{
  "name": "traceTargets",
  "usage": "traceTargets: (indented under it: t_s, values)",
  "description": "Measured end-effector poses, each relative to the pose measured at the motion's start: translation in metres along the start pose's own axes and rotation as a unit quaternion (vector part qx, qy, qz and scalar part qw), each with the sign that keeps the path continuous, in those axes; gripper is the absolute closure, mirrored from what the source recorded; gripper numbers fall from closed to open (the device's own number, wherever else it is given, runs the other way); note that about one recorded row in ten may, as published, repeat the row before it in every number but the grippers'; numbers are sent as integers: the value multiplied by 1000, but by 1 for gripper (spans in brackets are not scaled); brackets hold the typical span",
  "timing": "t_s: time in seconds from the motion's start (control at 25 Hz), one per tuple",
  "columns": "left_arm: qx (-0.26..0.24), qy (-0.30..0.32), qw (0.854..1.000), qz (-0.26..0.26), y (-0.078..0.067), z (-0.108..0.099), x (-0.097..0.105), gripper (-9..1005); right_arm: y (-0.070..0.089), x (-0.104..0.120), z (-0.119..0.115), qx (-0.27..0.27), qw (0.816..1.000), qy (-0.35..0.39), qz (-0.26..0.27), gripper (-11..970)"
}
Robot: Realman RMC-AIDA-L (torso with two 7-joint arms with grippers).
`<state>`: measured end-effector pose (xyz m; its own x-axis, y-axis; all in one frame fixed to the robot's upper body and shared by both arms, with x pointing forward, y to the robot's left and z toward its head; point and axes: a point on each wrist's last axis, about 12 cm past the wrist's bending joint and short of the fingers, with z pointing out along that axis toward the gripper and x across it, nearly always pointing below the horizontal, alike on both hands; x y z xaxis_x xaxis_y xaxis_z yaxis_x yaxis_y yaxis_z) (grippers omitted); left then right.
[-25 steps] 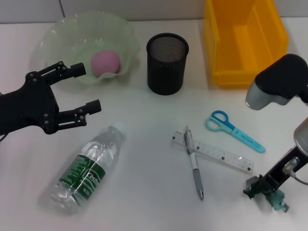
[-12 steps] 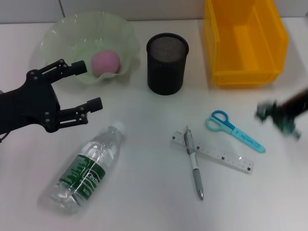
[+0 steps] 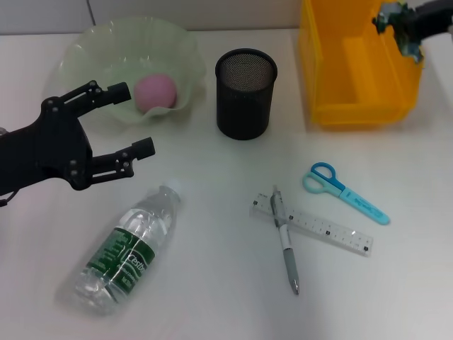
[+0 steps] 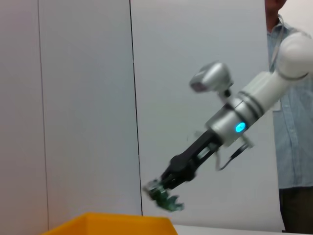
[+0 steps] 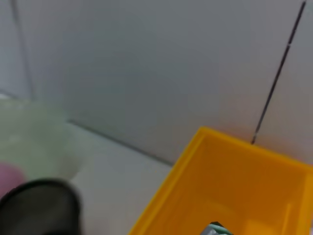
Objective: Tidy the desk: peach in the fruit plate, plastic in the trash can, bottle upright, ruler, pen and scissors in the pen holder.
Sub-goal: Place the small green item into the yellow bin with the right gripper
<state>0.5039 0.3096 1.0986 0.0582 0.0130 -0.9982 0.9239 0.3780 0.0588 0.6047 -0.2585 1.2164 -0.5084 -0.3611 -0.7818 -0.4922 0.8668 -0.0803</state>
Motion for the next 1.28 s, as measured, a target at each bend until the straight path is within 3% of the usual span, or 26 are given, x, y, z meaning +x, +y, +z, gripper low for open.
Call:
traceTargets:
  t_s: [0.12,0.36,0.84,1.28]
  values:
    - [-1,-1,1000,2,0,0,0,148,-10,1,24,11,1000,-19,16,930]
    - [2,-1,1000,2,-1,2,1,149,-9,0,52,-22,998,-54,21,925]
    - [-3,-6,1000,-6,-4,1,2,153,-13,17,62,0,999,-50,22,725]
    - [-4,-4,1000,-11,-2,4,2,157,-20,25,50,5,997,-75,32,228]
